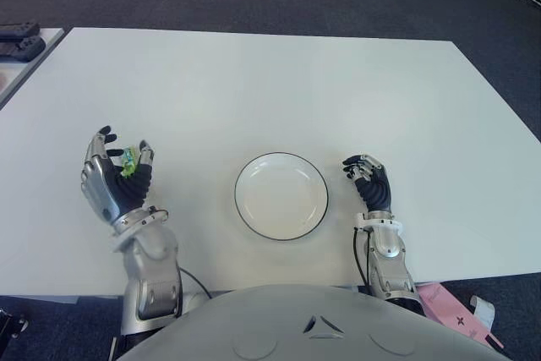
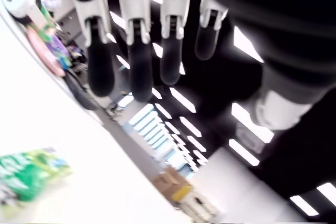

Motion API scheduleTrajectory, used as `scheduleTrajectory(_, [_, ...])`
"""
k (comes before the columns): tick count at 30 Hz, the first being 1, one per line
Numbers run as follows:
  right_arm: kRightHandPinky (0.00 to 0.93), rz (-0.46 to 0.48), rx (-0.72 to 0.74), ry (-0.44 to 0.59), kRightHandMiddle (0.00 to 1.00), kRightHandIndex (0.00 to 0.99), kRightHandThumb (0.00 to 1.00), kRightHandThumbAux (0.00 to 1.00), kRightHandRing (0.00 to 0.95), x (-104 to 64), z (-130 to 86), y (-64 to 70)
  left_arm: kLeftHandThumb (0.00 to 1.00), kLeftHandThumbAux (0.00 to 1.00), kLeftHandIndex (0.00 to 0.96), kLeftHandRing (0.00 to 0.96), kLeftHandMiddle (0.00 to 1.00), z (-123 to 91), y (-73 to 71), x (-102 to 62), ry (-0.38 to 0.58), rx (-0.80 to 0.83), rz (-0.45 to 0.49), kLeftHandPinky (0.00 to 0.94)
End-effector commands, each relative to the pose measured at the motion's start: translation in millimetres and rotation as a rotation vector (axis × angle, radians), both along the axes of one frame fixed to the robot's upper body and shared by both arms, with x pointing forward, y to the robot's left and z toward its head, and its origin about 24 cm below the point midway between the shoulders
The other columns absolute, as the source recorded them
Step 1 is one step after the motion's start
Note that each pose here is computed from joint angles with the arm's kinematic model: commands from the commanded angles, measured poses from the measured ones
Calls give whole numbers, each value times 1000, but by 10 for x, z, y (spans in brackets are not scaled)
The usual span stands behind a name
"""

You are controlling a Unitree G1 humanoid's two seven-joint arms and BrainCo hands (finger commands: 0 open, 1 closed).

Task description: Put the toothpaste on the table into the plate.

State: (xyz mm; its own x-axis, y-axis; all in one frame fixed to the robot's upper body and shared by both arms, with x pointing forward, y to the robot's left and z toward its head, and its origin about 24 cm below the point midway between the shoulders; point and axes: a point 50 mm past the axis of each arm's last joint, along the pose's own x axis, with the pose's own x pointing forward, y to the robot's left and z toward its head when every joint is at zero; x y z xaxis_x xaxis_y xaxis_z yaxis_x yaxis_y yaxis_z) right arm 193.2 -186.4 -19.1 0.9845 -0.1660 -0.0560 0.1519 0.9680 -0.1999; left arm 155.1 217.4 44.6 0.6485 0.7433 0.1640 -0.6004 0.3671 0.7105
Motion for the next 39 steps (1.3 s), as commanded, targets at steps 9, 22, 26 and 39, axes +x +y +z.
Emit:
scheduleTrajectory(9, [479,8,0,16,474,425,713,731,473,33,-16,13,184,322,148,298,205,-323,132,265,308,-31,321,409])
scheduleTrajectory(22, [487,-2,-3,23,475,424,713,731,481,44,-15,17,155,273,201,272,326,-536,224,340,531,-112,395,245])
scheduleTrajectory(26, [485,-10,-2,24,476,424,714,731,481,44,-16,19,165,265,260,236,336,-640,292,325,573,-134,366,127])
scheduleTrajectory(39, [481,-14,8,24,469,424,716,731,473,49,-22,27,135,269,211,90,145,-801,324,429,744,-159,383,49])
